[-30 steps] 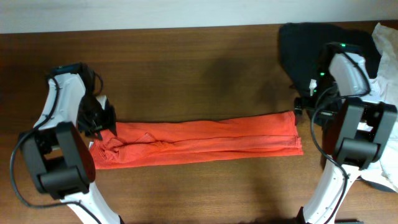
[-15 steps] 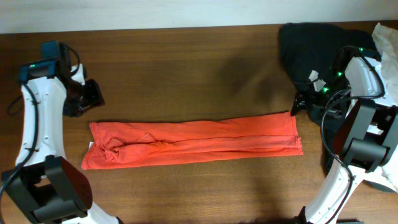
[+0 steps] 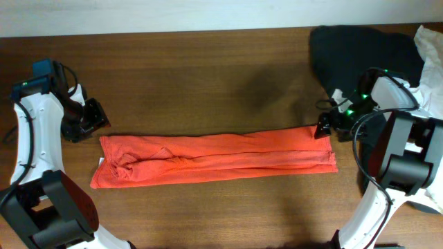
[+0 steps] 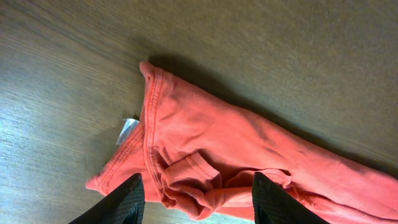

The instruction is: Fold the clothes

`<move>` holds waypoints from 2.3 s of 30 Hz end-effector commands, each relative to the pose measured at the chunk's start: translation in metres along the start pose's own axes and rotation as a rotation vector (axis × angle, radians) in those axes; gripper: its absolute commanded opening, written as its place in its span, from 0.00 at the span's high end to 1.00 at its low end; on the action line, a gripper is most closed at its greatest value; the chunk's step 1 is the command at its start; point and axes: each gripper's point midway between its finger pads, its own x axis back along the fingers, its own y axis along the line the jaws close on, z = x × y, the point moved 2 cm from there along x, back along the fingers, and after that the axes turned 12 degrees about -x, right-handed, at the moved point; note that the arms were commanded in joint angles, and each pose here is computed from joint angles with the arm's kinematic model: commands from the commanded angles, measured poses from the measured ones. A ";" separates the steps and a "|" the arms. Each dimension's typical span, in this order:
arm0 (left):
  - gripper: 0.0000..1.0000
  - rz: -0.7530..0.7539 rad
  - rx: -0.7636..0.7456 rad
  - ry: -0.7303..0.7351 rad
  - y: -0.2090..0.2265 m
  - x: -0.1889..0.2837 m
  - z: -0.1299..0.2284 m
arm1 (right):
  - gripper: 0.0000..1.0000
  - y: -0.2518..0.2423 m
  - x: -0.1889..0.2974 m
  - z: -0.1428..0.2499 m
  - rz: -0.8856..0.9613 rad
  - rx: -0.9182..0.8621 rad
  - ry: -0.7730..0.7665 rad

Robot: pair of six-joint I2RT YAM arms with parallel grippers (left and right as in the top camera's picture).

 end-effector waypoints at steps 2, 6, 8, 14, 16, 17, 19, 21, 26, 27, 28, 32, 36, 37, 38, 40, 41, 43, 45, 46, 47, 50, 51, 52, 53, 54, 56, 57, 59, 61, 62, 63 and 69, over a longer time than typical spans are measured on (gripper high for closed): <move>0.45 0.011 0.011 -0.006 -0.001 -0.002 -0.001 | 0.20 0.014 -0.022 0.013 -0.024 0.039 0.088; 0.45 0.010 0.011 -0.009 -0.001 -0.002 -0.002 | 0.32 0.016 -0.023 0.013 -0.021 0.031 0.090; 0.45 0.010 0.011 -0.008 -0.001 -0.002 -0.002 | 0.43 0.016 -0.022 0.013 -0.020 0.031 0.090; 0.45 0.010 0.011 -0.008 -0.001 -0.002 -0.002 | 0.45 -0.021 -0.018 0.020 0.231 -0.121 0.114; 0.45 0.010 0.011 -0.008 -0.001 -0.002 -0.002 | 0.41 -0.025 -0.017 0.021 0.251 -0.137 0.117; 0.45 0.010 0.011 -0.008 -0.001 -0.002 -0.002 | 0.40 -0.024 -0.017 0.022 0.248 -0.136 0.120; 0.45 0.010 0.011 -0.008 -0.001 -0.002 -0.002 | 0.39 -0.020 -0.017 0.024 0.230 -0.138 0.132; 0.45 0.010 0.011 -0.008 -0.001 -0.002 -0.002 | 0.38 -0.015 -0.018 0.027 0.199 -0.141 0.142; 0.45 0.010 0.011 -0.008 -0.001 -0.002 -0.002 | 0.40 0.004 -0.021 0.029 0.071 -0.115 0.158; 0.45 0.010 0.011 -0.008 -0.001 -0.002 -0.002 | 0.40 0.005 -0.021 0.029 0.068 -0.115 0.158; 0.45 0.009 0.011 -0.008 -0.001 -0.002 -0.002 | 0.41 0.006 -0.021 0.029 0.069 -0.113 0.159; 0.45 0.003 0.011 -0.008 0.000 -0.002 -0.002 | 0.51 0.010 -0.022 0.030 0.074 -0.100 0.167; 0.45 0.003 0.011 -0.008 0.000 -0.002 -0.002 | 0.75 0.013 -0.023 0.030 0.086 -0.088 0.169; 0.45 0.003 0.011 -0.008 0.000 -0.002 -0.002 | 0.80 0.012 -0.023 0.030 0.090 -0.087 0.169; 0.45 0.003 0.011 -0.008 0.000 -0.002 -0.002 | 0.90 0.012 -0.023 0.030 0.089 -0.087 0.170; 0.45 0.003 0.011 -0.008 0.000 -0.002 -0.002 | 0.96 0.012 -0.023 0.030 0.089 -0.088 0.170; 0.45 0.003 0.011 -0.008 0.000 -0.002 -0.002 | 0.96 0.012 -0.022 0.030 0.090 -0.088 0.169; 0.44 0.003 0.011 -0.008 0.000 -0.002 -0.002 | 0.96 0.012 -0.017 0.028 0.105 -0.097 0.160; 0.44 0.003 0.011 -0.008 0.000 -0.002 -0.002 | 0.96 0.009 -0.003 0.020 0.154 -0.150 0.114; 0.45 0.003 0.011 -0.008 0.000 -0.002 -0.002 | 0.96 0.010 0.006 0.016 0.164 -0.163 0.088; 0.45 0.003 0.011 -0.008 0.000 -0.002 -0.002 | 0.96 0.013 0.018 0.013 0.167 -0.172 0.058; 0.45 0.003 0.011 -0.008 0.000 -0.002 -0.002 | 0.96 0.025 0.049 0.011 0.167 -0.159 0.015; 0.44 0.003 0.011 -0.008 0.000 -0.002 -0.002 | 0.96 0.033 0.057 0.011 0.169 -0.146 0.008; 0.45 0.003 0.011 -0.008 0.000 -0.002 -0.002 | 0.96 0.044 0.060 0.014 0.175 -0.129 0.013; 0.45 0.003 0.011 -0.008 0.000 -0.002 -0.002 | 0.96 0.061 0.056 0.017 0.186 -0.112 0.025; 0.45 0.003 0.011 -0.008 0.000 -0.002 -0.002 | 0.96 0.070 0.053 0.018 0.189 -0.105 0.028; 0.44 0.003 0.011 -0.008 0.000 -0.002 -0.002 | 0.96 0.092 0.045 0.021 0.188 -0.066 0.038; 0.44 0.003 0.011 -0.008 0.000 -0.002 -0.002 | 0.96 0.104 0.041 0.023 0.197 -0.044 0.043; 0.44 0.003 0.011 -0.008 0.000 -0.002 -0.002 | 0.96 0.129 0.031 0.030 0.216 -0.009 0.049; 0.44 0.003 0.011 -0.008 0.000 -0.002 -0.002 | 0.96 0.151 0.022 0.036 0.231 0.023 0.050; 0.44 0.003 0.011 -0.008 0.000 -0.002 -0.002 | 0.96 0.166 0.015 0.040 0.240 0.036 0.044; 0.44 0.003 0.011 -0.008 0.000 -0.002 -0.002 | 0.96 0.176 0.011 0.043 0.244 0.047 0.040; 0.44 0.003 0.011 -0.007 0.000 -0.002 -0.001 | 0.96 0.233 -0.014 0.056 0.241 0.113 -0.022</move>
